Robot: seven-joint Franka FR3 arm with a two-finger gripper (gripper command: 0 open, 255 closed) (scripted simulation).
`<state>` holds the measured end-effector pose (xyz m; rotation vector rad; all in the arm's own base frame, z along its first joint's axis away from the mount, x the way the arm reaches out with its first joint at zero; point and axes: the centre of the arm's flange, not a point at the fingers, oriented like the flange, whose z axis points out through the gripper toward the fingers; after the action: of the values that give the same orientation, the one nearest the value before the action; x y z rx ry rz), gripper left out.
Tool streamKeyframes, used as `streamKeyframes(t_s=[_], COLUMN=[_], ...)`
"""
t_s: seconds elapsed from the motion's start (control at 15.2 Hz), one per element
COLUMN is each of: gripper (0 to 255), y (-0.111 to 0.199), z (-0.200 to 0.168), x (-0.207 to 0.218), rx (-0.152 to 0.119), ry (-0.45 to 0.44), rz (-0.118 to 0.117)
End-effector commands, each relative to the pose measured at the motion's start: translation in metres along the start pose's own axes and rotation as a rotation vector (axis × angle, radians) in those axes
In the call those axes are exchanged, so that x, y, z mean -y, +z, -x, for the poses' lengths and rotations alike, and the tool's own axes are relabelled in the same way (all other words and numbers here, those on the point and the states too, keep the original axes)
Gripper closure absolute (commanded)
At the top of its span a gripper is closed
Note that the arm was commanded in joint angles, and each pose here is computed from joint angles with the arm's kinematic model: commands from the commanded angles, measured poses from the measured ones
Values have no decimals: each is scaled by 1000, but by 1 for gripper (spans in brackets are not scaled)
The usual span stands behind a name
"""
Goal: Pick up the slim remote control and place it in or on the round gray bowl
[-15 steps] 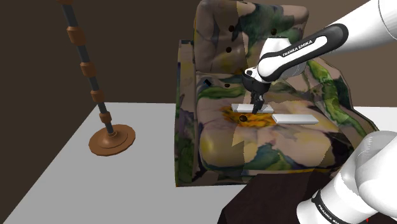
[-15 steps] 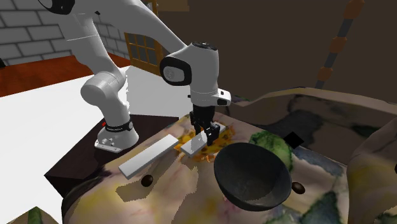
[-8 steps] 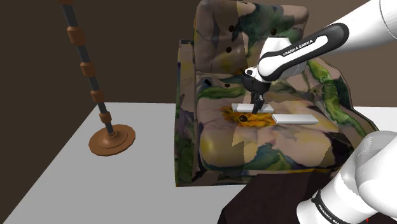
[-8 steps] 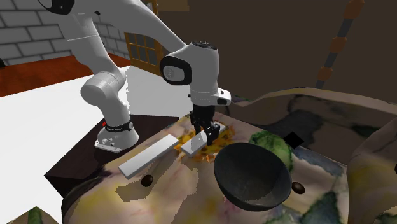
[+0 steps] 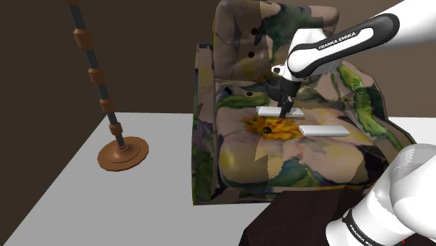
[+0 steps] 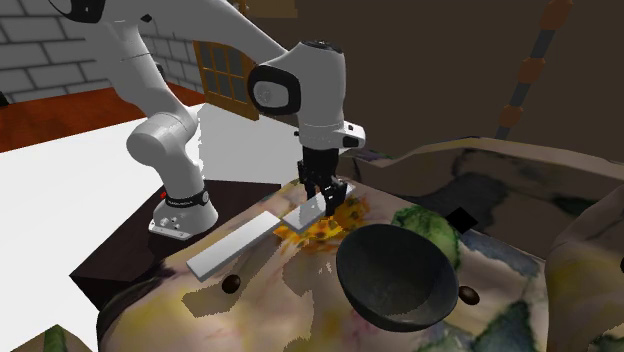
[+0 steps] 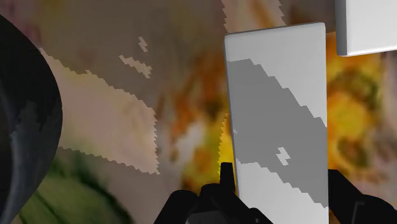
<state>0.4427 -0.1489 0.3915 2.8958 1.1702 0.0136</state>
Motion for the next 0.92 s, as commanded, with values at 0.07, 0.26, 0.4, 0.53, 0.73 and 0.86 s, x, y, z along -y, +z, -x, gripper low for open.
streamKeyframes(t_s=[0.07,0.26,0.4,0.53,0.73,0.86], gripper=[255,255,255,255,255,255], y=[-17,-33,-43,-54,-70,-80], z=[-1,-1,-1,-1,-1,-1], x=[0,0,0,-1,-1,-1], rx=[0,0,0,0,0,0], ry=[0,0,0,0,0,0], rz=[0,0,0,0,0,0])
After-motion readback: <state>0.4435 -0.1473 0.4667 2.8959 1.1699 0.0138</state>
